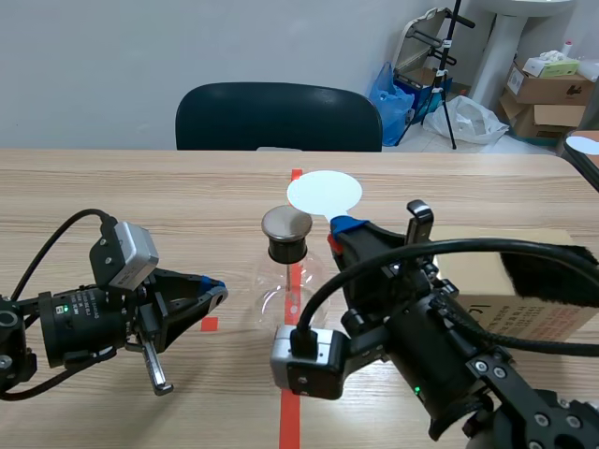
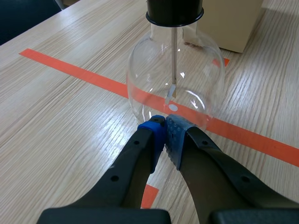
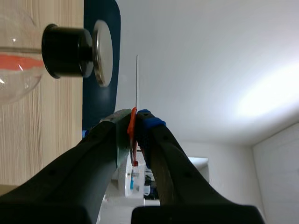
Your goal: Do the electroscope experiment
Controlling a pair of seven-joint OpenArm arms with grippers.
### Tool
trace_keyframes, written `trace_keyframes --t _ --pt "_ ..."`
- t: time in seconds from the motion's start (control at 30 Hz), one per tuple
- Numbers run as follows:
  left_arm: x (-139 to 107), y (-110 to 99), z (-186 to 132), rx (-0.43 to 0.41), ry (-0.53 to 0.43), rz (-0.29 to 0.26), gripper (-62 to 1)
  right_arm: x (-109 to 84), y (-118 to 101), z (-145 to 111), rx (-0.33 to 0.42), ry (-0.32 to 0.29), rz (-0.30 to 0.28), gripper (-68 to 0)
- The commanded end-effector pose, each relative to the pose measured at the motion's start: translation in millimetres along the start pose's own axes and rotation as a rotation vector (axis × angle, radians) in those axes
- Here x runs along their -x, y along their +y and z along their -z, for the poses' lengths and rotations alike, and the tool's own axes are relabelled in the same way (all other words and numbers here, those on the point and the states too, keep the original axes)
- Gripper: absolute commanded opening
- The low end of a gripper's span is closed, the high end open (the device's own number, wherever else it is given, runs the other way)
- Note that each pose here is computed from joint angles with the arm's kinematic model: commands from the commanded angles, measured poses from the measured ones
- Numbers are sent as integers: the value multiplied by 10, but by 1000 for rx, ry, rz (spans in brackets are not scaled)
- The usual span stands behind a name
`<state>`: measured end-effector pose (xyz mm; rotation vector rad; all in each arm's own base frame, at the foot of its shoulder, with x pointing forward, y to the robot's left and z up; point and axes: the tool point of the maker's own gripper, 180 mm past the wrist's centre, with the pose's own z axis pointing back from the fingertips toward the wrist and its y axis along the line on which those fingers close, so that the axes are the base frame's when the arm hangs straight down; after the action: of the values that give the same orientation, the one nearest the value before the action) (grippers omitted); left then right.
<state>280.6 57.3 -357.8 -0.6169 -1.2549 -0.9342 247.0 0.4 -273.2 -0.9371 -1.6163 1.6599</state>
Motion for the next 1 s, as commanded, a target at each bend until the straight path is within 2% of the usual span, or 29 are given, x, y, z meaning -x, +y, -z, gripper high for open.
trace_keyframes --t 0.0,0.23,0.97 --pt "-91 24 24 -7 -34 4 -579 24 -62 13 23 -13 -14 -667" --pt "-91 24 24 -7 -34 4 -579 -92 -60 7 23 -78 -15 -667" --pt "-89 24 24 -7 -33 4 -579 -119 -31 5 7 -93 -14 -667"
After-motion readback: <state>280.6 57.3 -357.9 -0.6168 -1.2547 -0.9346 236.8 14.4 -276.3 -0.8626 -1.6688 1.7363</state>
